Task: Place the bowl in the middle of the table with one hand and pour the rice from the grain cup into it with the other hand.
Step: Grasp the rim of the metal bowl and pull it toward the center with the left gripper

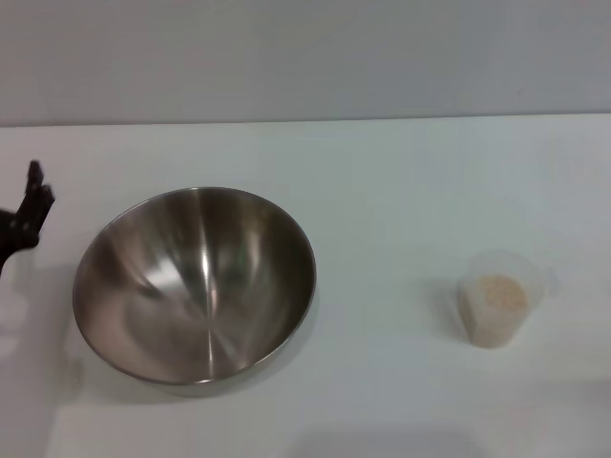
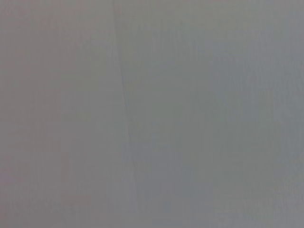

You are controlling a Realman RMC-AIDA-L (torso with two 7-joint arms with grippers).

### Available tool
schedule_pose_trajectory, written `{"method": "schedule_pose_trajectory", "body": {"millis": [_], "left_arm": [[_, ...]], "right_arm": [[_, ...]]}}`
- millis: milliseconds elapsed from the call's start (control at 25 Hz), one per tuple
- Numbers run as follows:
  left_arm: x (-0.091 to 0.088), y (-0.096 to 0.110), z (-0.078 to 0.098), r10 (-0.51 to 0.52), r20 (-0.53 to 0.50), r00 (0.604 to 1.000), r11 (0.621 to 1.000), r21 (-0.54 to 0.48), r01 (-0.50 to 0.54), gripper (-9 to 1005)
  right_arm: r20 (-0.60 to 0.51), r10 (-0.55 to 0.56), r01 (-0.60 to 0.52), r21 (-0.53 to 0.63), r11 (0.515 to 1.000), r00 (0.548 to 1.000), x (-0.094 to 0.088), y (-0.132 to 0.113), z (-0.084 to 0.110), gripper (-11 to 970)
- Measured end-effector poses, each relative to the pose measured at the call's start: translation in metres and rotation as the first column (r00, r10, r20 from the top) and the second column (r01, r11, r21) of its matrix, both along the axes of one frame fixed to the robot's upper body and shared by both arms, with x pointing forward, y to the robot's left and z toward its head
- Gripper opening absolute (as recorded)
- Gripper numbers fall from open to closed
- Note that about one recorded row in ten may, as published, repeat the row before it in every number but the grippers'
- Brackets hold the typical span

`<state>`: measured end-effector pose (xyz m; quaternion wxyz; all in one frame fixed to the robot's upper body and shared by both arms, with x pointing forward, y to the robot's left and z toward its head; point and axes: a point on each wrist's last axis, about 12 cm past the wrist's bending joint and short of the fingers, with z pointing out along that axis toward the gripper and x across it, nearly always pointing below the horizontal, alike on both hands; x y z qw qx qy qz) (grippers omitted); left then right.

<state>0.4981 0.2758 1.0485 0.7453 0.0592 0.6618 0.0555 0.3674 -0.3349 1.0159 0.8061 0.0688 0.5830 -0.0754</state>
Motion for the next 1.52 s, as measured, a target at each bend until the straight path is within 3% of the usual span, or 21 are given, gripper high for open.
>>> {"method": "schedule_pose_trajectory", "body": {"millis": [80, 160, 200, 240, 280, 360, 400, 520, 600, 800, 1520], "left_arm": [[0.006, -0.003, 0.007, -0.008, -0.030, 1.000, 1.000, -0.004, 0.008, 855], [0.017, -0.009, 0.026, -0.034, -0.095, 0.995, 0.999, -0.013, 0.033, 854], [0.026, -0.013, 0.043, -0.074, -0.168, 0.983, 0.997, -0.028, 0.070, 854], [0.026, -0.013, 0.043, -0.074, -0.168, 0.983, 0.997, -0.028, 0.070, 854], [0.035, -0.017, 0.065, -0.122, -0.240, 0.963, 0.992, -0.063, 0.110, 853], [0.038, -0.017, 0.074, -0.142, -0.269, 0.953, 0.989, -0.080, 0.125, 853], [0.042, -0.017, 0.092, -0.196, -0.339, 0.920, 0.979, -0.118, 0.165, 853], [0.042, -0.015, 0.106, -0.237, -0.381, 0.894, 0.970, -0.138, 0.198, 852], [0.039, -0.016, 0.117, -0.306, -0.444, 0.842, 0.952, -0.167, 0.258, 851], [0.029, -0.013, 0.112, -0.332, -0.521, 0.786, 0.943, -0.179, 0.280, 850], [0.018, -0.007, 0.083, -0.300, -0.620, 0.725, 0.948, -0.111, 0.298, 846]], "right_arm": [[0.001, 0.000, 0.000, -0.001, 1.000, 1.000, 0.000, 0.000, 0.000, 779], [0.002, 0.001, -0.001, -0.001, 1.000, 1.000, 0.000, 0.000, 0.000, 779], [0.001, 0.002, -0.002, -0.001, 1.000, 1.000, 0.000, 0.000, 0.000, 779], [0.001, 0.002, -0.002, -0.001, 1.000, 1.000, 0.000, 0.000, 0.000, 779], [0.000, 0.002, -0.002, 0.000, 1.000, 1.000, 0.000, 0.000, 0.000, 779], [-0.002, 0.003, -0.003, -0.001, 1.000, 1.000, 0.001, 0.000, 0.000, 779], [-0.003, 0.004, -0.004, -0.001, 1.000, 1.000, 0.001, 0.000, 0.000, 778], [-0.004, 0.004, -0.004, -0.001, 1.000, 1.000, 0.000, 0.000, 0.000, 778], [-0.012, 0.003, -0.003, -0.002, 1.000, 1.000, 0.000, 0.000, -0.001, 778], [-0.019, 0.006, -0.006, 0.000, 1.000, 1.000, -0.001, 0.000, -0.002, 778], [-0.026, 0.007, -0.007, -0.002, 1.000, 1.000, -0.001, 0.001, -0.003, 778]]}}
